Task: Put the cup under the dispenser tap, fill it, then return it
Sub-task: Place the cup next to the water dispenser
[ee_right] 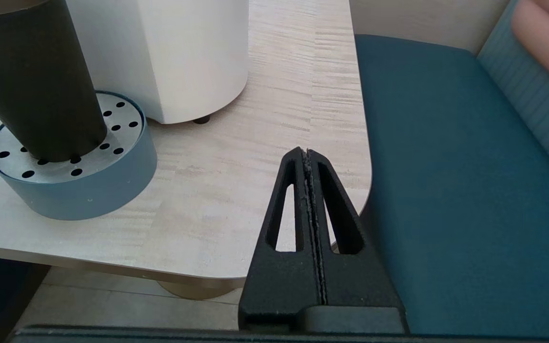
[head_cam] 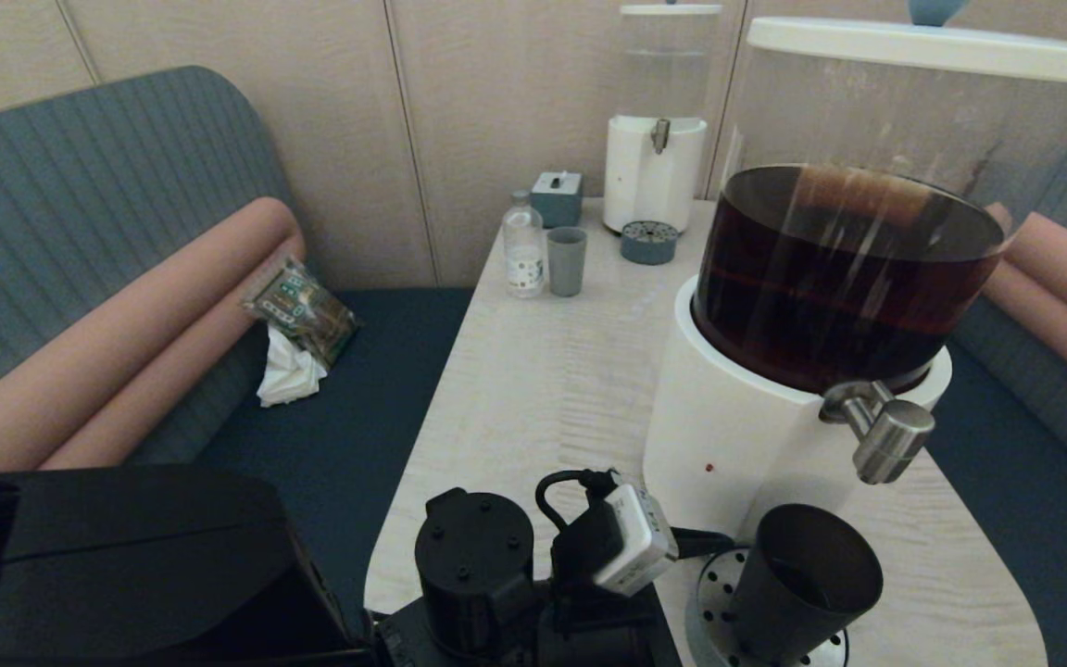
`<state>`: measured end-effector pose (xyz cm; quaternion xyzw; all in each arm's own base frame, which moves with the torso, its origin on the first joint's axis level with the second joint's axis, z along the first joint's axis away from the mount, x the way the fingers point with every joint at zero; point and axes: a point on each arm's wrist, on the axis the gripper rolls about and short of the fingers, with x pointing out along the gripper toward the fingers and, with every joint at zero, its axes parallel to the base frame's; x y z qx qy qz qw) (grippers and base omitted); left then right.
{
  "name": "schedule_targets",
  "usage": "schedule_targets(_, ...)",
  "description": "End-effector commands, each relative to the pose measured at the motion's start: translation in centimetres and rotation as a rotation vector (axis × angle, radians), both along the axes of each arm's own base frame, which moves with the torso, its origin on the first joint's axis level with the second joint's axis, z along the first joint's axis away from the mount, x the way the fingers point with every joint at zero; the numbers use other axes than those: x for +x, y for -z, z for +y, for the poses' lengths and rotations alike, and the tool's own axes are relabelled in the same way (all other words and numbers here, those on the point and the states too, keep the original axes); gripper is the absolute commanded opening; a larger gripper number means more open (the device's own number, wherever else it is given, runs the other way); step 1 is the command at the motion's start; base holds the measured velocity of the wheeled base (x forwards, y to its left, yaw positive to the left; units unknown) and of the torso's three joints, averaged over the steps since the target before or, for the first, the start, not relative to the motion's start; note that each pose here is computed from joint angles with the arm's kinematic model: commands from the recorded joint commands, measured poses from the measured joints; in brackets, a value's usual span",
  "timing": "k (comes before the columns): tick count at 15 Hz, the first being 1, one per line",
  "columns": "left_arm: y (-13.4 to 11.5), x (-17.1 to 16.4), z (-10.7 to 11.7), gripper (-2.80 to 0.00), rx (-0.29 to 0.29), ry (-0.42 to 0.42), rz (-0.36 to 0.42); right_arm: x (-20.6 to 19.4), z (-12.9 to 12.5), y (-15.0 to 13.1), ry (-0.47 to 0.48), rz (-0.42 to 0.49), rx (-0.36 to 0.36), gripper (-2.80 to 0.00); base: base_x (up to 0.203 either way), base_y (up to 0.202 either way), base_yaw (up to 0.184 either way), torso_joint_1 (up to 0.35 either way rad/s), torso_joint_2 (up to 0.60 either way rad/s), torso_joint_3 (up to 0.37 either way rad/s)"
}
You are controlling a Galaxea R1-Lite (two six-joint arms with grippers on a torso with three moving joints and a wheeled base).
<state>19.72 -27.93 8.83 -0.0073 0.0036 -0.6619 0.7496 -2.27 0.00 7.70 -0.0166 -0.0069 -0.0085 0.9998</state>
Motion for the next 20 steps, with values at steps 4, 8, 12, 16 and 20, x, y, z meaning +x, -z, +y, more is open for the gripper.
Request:
schedule_targets(4, 1.0, 0.9, -1.0, 0.00, 0.000, -0.003, 0.002, 0.0, 0.0, 0.1, 0.000, 0.003, -0.001, -2.80, 0.000, 0.000, 0.000, 0.000, 0.00, 0.000)
schedule_targets(8, 1.1, 1.2, -1.1, 0.00, 0.000, -0.009, 0.003, 0.0, 0.0, 0.1, 0.000, 0.003, -0.001, -2.80, 0.000, 0.000, 0.000, 0.000, 0.00, 0.000)
schedule_targets(12, 1.2, 1.6, -1.5, 0.00, -0.003, -0.035, 0.002, 0.0, 0.0, 0.1, 0.000, 0.003, -0.001, -2.80, 0.000, 0.000, 0.000, 0.000, 0.00, 0.000)
schedule_targets(16, 1.6, 1.8, -1.7, 0.00, 0.003, -0.037, 0.008, 0.0, 0.0, 0.0, 0.000, 0.002, -0.001, -2.80, 0.000, 0.000, 0.000, 0.000, 0.00, 0.000)
schedule_targets(20, 1.5, 2.4, -2.4, 0.00, -0.005, -0.038, 0.002, 0.0, 0.0, 0.1, 0.000, 0.003, -0.001, -2.80, 0.000, 0.000, 0.000, 0.000, 0.00, 0.000)
